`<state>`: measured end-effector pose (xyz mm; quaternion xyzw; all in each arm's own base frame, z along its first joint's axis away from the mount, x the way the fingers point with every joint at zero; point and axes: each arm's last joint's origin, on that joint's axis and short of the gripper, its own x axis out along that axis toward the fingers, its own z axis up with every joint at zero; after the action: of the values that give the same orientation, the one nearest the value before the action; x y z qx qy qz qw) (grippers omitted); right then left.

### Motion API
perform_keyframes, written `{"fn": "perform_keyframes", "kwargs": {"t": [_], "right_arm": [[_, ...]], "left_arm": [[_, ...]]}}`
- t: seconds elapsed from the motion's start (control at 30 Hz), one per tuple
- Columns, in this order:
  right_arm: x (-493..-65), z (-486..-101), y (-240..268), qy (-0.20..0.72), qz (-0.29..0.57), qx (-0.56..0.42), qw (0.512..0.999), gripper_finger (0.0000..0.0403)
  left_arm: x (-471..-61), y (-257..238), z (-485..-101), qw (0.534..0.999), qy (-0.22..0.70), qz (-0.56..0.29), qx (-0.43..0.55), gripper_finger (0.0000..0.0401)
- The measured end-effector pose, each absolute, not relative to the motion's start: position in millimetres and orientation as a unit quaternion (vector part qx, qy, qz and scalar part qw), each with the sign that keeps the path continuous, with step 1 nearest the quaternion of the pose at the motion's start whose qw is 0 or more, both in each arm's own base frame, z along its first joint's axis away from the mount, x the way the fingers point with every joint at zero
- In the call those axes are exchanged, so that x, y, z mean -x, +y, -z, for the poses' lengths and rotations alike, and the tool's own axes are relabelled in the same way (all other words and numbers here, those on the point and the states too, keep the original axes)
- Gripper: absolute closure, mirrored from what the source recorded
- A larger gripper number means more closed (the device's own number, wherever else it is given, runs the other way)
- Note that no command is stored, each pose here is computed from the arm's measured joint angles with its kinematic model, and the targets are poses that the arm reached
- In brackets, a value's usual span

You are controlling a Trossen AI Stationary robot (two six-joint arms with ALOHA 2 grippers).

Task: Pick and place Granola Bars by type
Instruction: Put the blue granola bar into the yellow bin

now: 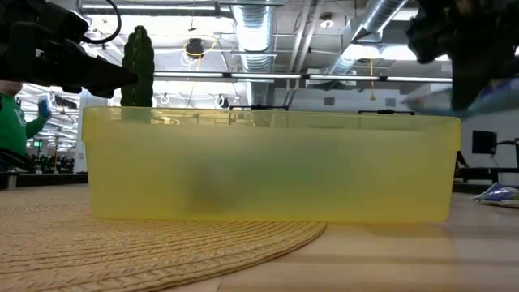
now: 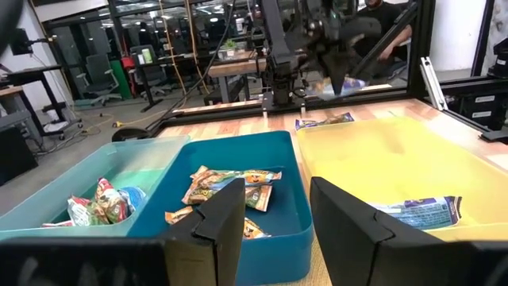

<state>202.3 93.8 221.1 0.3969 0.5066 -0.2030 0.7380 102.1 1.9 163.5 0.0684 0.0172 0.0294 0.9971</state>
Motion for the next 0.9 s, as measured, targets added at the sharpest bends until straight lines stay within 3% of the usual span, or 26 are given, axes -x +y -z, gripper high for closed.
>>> {"fn": "perform_keyframes", "kwargs": {"t": [0.23, 0.5, 0.9], "right_arm": [[-187, -244, 86, 0.474, 0.167, -0.414, 0.759, 0.0399], [-186, -245, 85, 0.469, 0.175, -0.410, 0.762, 0.0396], [-216, -237, 84, 0.420, 0.168, -0.427, 0.783, 0.0398]], "left_arm": [[-102, 2, -164, 0.997, 0.017, -0.029, -0.069, 0.0264], [-102, 2, -164, 0.997, 0.017, -0.029, -0.069, 0.0264], [-102, 2, -164, 0.997, 0.017, -0.029, -0.069, 0.0264]]}}
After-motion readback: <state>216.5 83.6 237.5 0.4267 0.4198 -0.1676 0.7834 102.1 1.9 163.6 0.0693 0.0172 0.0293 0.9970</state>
